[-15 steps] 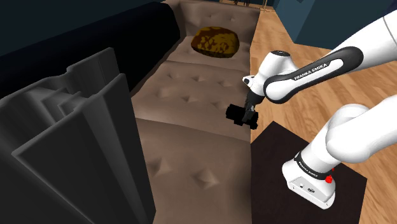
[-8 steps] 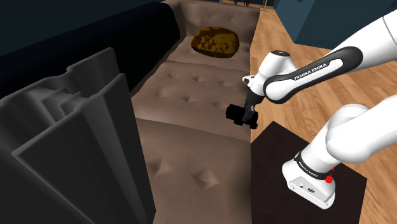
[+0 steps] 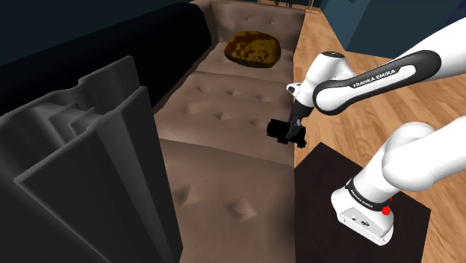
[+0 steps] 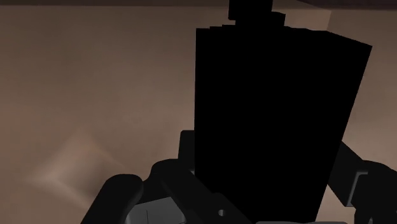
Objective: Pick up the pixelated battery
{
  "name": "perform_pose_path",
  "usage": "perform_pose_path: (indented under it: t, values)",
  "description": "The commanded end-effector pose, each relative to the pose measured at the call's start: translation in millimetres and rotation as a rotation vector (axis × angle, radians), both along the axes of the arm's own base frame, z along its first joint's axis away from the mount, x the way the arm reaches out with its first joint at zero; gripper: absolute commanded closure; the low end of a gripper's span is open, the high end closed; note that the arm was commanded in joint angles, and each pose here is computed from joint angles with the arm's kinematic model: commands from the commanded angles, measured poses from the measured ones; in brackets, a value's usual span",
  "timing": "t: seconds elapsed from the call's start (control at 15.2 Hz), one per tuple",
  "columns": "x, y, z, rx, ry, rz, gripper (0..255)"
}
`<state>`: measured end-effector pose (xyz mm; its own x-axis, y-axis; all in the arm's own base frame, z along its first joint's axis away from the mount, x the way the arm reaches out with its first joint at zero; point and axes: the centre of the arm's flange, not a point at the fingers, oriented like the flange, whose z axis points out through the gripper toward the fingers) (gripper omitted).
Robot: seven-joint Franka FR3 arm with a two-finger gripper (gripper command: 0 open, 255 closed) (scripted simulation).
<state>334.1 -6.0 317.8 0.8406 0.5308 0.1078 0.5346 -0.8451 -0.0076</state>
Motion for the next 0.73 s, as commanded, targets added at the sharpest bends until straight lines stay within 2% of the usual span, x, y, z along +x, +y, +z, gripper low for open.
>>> perform_pose_path:
  t: [0.0, 0.53, 0.66]
  values:
    - [0.5, 0.3, 10.2, 0.0, 0.0, 0.0, 255]
    - [0.5, 0.3, 52.4, 0.0, 0.0, 0.0, 255]
    - [0.5, 0.3, 53.2, 0.0, 0.0, 0.0, 255]
